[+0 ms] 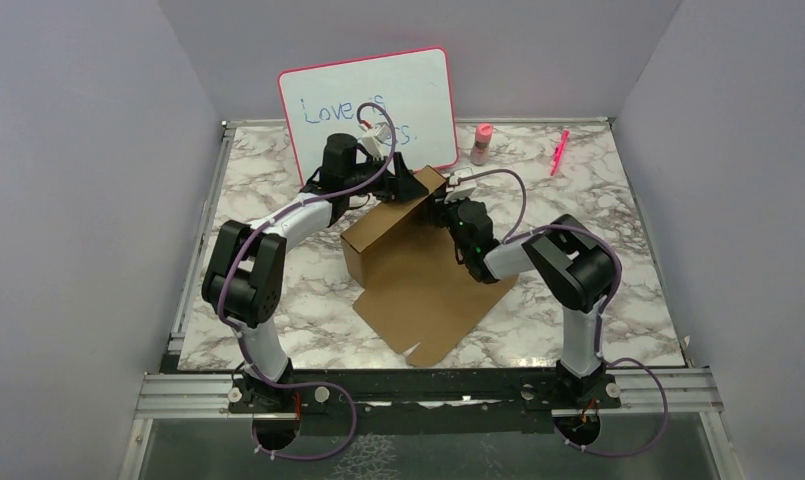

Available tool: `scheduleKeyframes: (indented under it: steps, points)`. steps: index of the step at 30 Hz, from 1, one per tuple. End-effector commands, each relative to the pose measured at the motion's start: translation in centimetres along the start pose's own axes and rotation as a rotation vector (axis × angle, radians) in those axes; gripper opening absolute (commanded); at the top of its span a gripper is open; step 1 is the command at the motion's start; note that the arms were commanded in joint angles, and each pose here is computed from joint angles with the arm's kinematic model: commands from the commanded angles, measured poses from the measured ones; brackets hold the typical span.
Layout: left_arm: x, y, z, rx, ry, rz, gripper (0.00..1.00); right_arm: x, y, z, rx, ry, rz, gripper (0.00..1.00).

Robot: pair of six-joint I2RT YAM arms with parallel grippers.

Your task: Fold the paper box

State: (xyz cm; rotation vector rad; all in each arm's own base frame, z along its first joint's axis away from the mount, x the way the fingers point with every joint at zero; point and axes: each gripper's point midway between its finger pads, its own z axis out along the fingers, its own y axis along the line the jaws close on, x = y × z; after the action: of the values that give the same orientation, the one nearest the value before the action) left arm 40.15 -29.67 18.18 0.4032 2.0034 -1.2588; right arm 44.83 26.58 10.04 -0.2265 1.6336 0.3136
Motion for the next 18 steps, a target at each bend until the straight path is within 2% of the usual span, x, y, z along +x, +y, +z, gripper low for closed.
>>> scheduleKeyframes:
  steps: [1, 18]
  points:
    - [3.5, -0.2, 0.0, 0.025, 0.091, -0.08, 0.75, -1.6, -2.7, 1.3, 0.157, -0.058, 0.022, 0.43]
    - [3.3, -2.0, -0.1, 0.076, 0.078, -0.081, 0.74, -0.7, -5.1, 1.7, 0.323, -0.019, 0.04, 0.39]
